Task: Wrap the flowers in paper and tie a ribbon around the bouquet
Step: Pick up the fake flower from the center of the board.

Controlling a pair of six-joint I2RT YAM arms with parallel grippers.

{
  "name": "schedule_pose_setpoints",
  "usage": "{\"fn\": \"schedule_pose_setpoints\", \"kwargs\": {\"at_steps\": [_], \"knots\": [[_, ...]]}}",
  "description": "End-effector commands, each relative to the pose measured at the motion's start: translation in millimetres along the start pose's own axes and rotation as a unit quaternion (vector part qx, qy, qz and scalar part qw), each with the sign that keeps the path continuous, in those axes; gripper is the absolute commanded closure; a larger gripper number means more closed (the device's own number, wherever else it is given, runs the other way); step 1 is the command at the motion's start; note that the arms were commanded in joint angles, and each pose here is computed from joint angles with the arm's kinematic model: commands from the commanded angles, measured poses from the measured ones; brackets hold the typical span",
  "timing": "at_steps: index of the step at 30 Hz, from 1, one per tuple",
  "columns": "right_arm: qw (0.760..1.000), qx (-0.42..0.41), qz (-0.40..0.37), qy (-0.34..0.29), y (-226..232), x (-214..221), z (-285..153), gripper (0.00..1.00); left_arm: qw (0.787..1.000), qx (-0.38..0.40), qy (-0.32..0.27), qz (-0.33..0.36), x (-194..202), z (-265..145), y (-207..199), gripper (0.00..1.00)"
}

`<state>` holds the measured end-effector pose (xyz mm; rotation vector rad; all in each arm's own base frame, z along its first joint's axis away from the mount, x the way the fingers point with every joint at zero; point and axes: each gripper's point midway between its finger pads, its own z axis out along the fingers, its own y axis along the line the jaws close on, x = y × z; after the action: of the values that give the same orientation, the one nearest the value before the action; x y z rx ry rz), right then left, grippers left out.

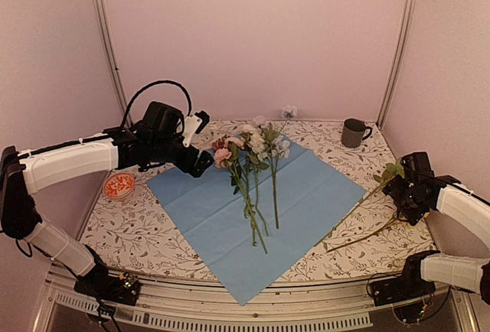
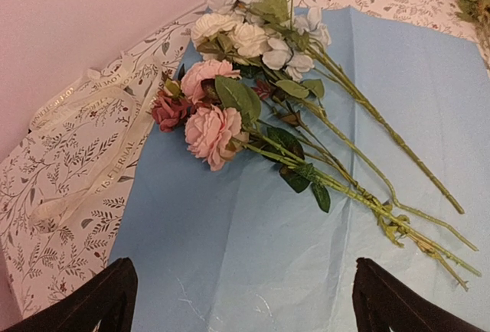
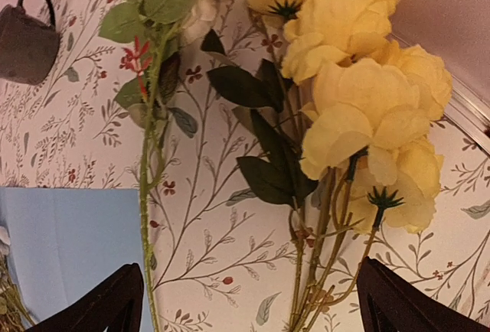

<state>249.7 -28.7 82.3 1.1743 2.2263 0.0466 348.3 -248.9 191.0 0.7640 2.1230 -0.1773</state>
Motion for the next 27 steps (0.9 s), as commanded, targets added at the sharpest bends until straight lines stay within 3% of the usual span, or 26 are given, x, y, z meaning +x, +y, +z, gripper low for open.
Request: {"fn": "schedule_pose_setpoints", "kwargs": {"at_steps": [1,5,9,11,15,16,21,27], "knots": [[0.995,0.057,0.084,-0.022,-32,1,16,0.01,1.000,0.006,-0.013,0.007,-6,-8,-5,0.01],[0.997,0.040,0.061,-0.002,-19,0,36,0.06,1.000,0.008,-0.012,0.008,-5,-8,-6,0.01],[0.997,0.046,0.050,0.031,-16,4,53,0.20,1.000,0.006,-0.012,0.009,-5,-8,-5,0.01],[0.996,0.053,0.053,0.048,-20,9,60,0.32,1.000,0.005,-0.012,0.010,-5,-8,-5,0.01],[0.993,0.061,0.074,0.068,-31,16,67,0.73,1.000,0.005,-0.013,0.010,-5,-8,-5,0.01],[0.993,0.067,0.077,0.067,-36,17,66,0.79,1.000,0.006,-0.012,0.009,-5,-8,-5,0.01],[0.990,0.075,0.118,0.004,-46,-6,42,0.91,1.000,0.007,-0.011,0.009,-4,-7,-6,0.01],[0.972,0.052,0.158,-0.165,-39,-90,-39,0.96,1.000,0.008,-0.008,0.010,-3,-5,-6,0.01]]}}
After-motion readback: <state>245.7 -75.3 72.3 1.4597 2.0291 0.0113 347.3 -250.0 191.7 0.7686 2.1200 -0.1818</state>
